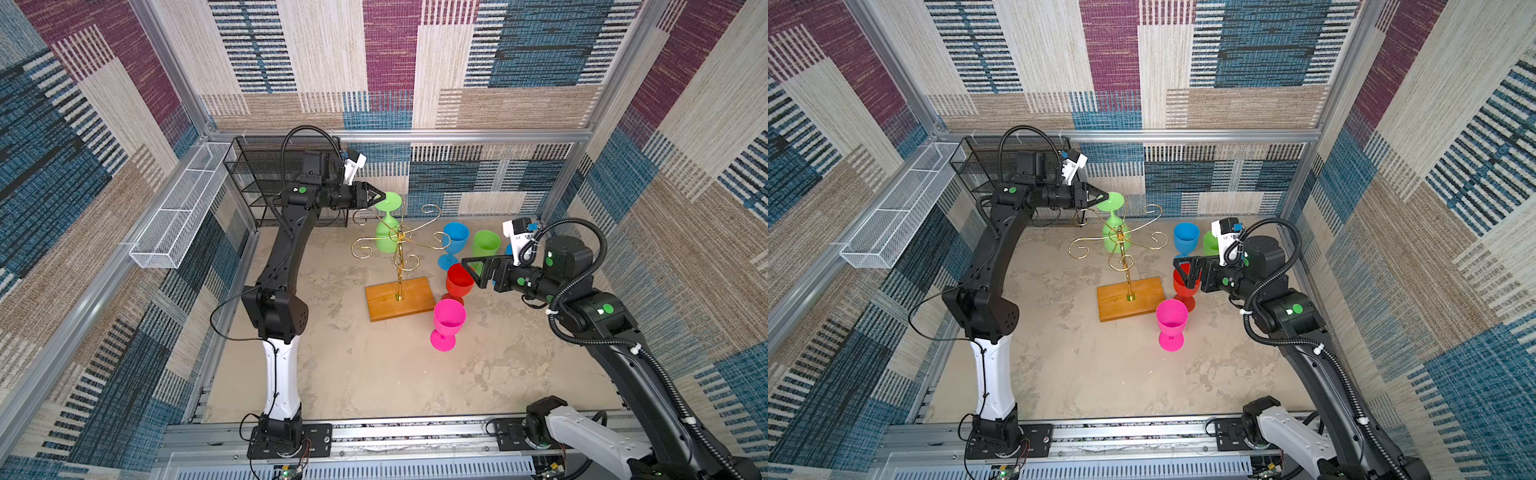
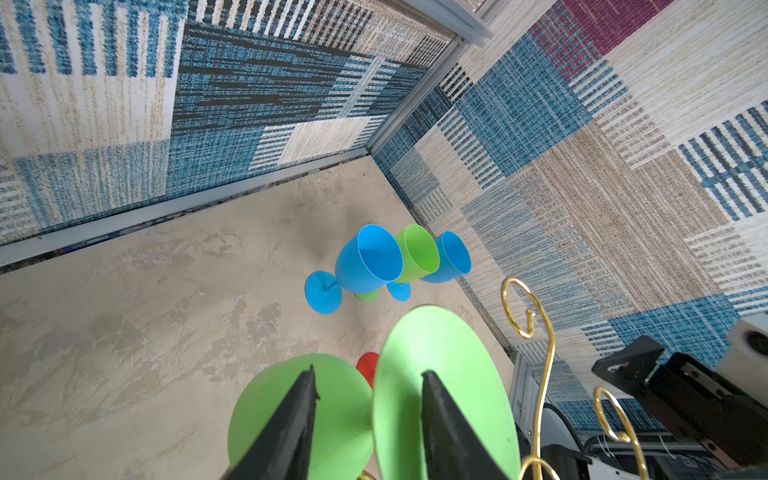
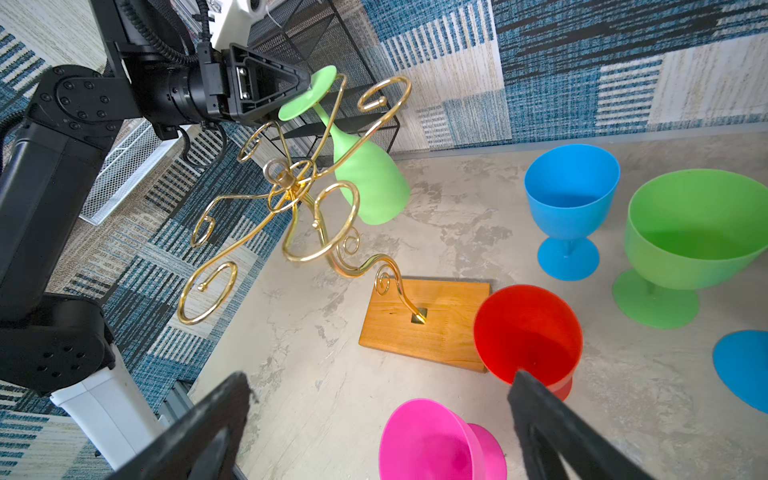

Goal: Take the wine glass off the wine glass rack

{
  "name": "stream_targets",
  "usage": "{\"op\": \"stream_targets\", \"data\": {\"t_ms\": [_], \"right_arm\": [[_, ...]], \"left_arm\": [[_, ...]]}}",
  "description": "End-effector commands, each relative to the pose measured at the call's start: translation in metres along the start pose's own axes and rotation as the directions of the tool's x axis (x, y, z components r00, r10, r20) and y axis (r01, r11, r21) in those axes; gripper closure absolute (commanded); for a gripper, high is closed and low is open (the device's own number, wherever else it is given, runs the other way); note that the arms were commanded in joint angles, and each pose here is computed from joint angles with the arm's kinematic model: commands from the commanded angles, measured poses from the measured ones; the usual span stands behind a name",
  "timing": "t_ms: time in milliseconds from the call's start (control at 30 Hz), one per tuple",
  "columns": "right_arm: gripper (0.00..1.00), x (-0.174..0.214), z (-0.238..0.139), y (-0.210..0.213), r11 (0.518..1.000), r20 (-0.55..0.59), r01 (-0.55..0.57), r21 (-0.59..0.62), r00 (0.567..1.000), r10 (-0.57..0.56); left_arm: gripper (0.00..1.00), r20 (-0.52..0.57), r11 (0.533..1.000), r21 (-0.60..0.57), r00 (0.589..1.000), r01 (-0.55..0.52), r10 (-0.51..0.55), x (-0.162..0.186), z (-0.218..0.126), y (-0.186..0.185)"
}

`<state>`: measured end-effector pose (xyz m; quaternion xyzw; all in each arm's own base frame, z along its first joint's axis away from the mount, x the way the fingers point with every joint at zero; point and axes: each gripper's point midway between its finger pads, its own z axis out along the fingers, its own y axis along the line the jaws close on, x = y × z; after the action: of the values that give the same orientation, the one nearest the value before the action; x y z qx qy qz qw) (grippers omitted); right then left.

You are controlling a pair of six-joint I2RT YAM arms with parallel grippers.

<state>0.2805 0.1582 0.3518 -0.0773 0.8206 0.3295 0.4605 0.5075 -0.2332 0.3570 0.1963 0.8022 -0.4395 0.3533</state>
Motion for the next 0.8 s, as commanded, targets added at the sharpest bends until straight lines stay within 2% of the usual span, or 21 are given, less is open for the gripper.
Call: {"op": "stream_targets", "data": {"t_ms": [0,100,433,667,767], "right_arm": [[0.01,-0.010,-0.001,0.005,1.000,0.032,0.023,-0.015,0.999,-0.023],[0.01,-0.009,-0.001,0.004,1.000,0.030,0.021,-0.013,0.999,-0.021],[0.01,-0.010,-0.004,0.003,1.000,0.042,0.024,-0.003,0.999,-0.024],[0.01,-0.010,-0.006,0.003,1.000,0.048,0.025,0.001,0.999,-0.025],[0.01,-0.010,-0.007,0.003,1.000,0.051,0.025,0.006,0.998,-0.026]], "left_arm": [[0.58,-0.014,1.000,0.002,1.000,-0.027,0.027,0.004,0.000,-0.001],[0.63,-0.016,1.000,-0.001,0.999,-0.027,0.027,0.004,0.000,-0.001],[0.89,-0.006,0.999,0.005,0.999,-0.033,0.033,0.000,-0.002,-0.005],[1.00,0.003,0.999,0.026,1.000,-0.026,0.026,-0.003,-0.002,-0.010],[1.00,0.008,0.999,0.040,1.000,-0.018,0.018,-0.004,-0.003,-0.012]]}}
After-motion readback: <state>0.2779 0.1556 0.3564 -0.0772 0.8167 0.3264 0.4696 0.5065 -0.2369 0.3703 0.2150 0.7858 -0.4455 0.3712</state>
